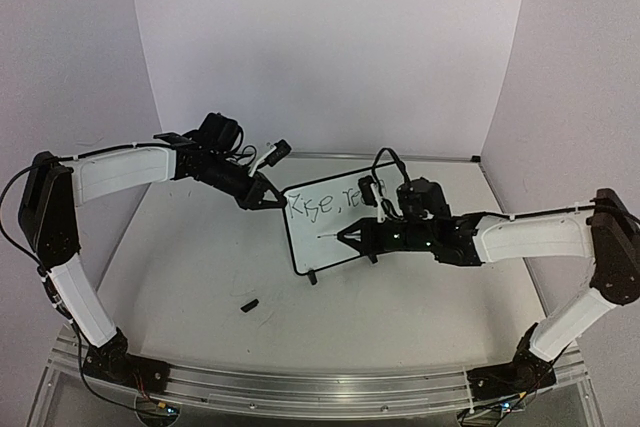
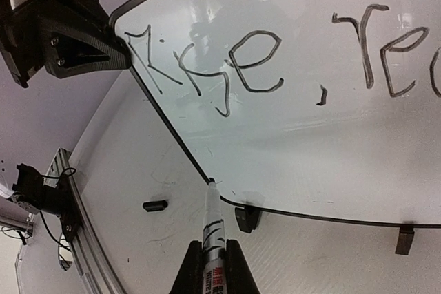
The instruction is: Write a sentence on the whiteboard
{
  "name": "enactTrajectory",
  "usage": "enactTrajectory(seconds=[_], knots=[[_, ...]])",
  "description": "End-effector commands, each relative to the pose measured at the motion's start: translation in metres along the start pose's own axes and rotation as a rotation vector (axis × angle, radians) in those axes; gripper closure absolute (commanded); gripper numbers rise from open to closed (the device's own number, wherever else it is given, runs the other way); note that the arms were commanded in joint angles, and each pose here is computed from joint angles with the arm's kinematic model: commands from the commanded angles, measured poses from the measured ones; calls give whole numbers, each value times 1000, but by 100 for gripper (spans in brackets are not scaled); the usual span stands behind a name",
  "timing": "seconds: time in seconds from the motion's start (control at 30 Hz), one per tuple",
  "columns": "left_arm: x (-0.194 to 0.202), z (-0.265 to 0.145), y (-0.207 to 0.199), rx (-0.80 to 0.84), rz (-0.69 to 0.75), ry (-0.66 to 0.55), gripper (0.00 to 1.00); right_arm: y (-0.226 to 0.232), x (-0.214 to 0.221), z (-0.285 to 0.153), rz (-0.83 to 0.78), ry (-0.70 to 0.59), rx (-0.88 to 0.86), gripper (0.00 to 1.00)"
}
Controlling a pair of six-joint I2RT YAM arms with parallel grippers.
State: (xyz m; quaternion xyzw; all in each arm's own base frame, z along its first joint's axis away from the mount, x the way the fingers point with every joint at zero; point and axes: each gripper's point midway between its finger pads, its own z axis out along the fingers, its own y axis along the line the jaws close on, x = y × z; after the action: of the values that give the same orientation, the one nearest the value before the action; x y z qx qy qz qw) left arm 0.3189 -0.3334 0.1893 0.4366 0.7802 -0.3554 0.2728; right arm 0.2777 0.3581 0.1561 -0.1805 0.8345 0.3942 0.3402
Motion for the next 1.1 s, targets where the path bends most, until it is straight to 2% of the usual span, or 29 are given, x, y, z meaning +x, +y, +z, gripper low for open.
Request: enactTrajectory(seconds=[0.0, 0.27, 0.43, 1.07], knots=[[37, 12, 2, -28, -11, 136, 100, 26, -30, 16, -15, -71, -86, 100], [37, 13, 1, -27, -10, 136, 100, 25, -23, 43, 8, -31, -93, 100], [37, 13, 1, -24, -8, 136, 100, 11, -21, 49, 39, -42, -30, 100], [37, 14, 1, -23, -8, 136, 100, -35, 38, 66, 128, 83, 94, 100]])
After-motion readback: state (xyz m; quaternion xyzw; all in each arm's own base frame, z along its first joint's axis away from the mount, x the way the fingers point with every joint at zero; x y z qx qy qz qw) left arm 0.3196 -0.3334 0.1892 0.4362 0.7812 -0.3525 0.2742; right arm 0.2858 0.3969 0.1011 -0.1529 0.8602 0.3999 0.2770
